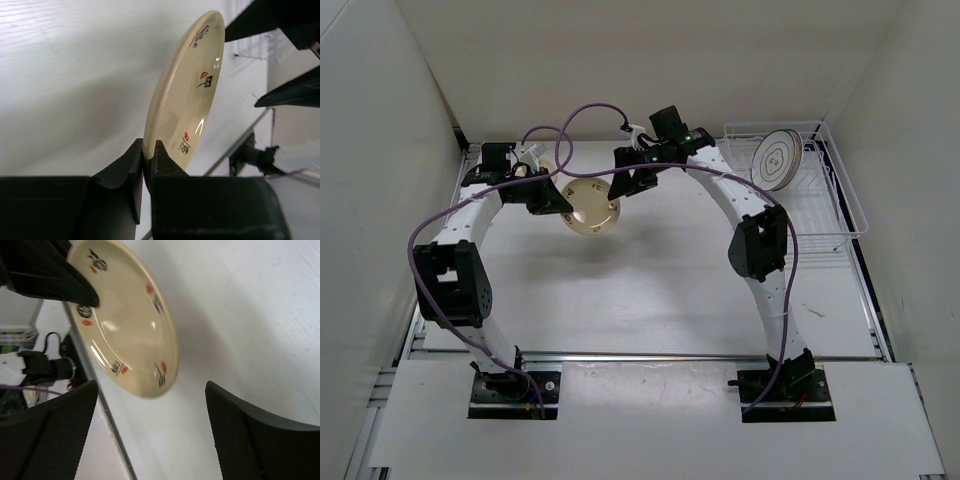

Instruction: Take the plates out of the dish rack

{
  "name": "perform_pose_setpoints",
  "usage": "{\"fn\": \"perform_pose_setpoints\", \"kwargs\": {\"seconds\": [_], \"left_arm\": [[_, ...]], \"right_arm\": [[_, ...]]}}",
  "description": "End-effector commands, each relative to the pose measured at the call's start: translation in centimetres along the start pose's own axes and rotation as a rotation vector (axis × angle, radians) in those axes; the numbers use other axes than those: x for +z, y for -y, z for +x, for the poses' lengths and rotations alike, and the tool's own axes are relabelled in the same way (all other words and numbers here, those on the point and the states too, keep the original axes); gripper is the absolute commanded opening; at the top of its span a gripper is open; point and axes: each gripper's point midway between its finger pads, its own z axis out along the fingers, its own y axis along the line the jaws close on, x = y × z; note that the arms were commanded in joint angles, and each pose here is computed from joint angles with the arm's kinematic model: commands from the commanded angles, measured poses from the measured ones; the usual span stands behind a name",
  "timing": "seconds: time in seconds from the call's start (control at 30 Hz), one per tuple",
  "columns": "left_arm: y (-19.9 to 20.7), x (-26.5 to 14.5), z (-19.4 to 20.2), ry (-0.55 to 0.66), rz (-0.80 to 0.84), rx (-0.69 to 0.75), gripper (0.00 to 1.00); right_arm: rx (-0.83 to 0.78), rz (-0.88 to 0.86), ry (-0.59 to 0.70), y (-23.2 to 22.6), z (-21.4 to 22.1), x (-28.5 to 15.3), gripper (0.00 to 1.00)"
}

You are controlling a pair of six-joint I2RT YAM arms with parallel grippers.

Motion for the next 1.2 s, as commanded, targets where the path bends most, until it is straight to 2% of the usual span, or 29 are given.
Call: {"fn": "perform_pose_setpoints", "kwargs": {"seconds": [0.0,0.03,0.17,0.37,0.53,0.67,0.83,1.0,1.17], "left_arm": [[-1.1,-0.9,-2.9,0.096,-0.141,0.035,0.10],[-1.3,-1.0,-2.9,0.101,-0.157,0.025,0.10],[-2.8,-1.6,-4.1,0.145,-0.269,0.023,0.10],[-7.4,-5.1,-6.6,0.246,-0.359,-0.093,0.10],[-12.1,-7.5,-8.2,0.287,-0.349,-0.199,0.10],[-13.6,-8.3,-10.9,0.320,-0.292,-0.202,0.10],[-15.8,-7.0,-13.6,0.322,-0.239,-0.209,0.10],[-17.8,-6.3,-16.3,0.360,-0.239,-0.220,0.10],[-20.5,-4.0,-15.9,0.335,-0.212,-0.286,0.10]], "right_arm": [[-0.092,0.138,0.077,-0.4,-2.3,-3.4,0.92],[-0.100,0.156,0.073,-0.4,-2.1,-3.7,0.95],[-0.102,0.264,0.084,1.7,-2.0,-6.0,0.96],[-0.121,0.375,0.070,2.5,-0.5,-9.5,0.99],[-0.156,0.400,0.055,1.2,0.8,-11.4,1.00],[-0.154,0.412,0.053,-0.1,1.7,-12.7,1.00],[-0.093,0.408,-0.042,-0.7,6.5,-13.8,1.00],[-0.117,0.450,-0.140,-1.2,10.7,-15.8,1.00],[-0.145,0.513,-0.187,-1.2,12.8,-18.4,1.00]]}}
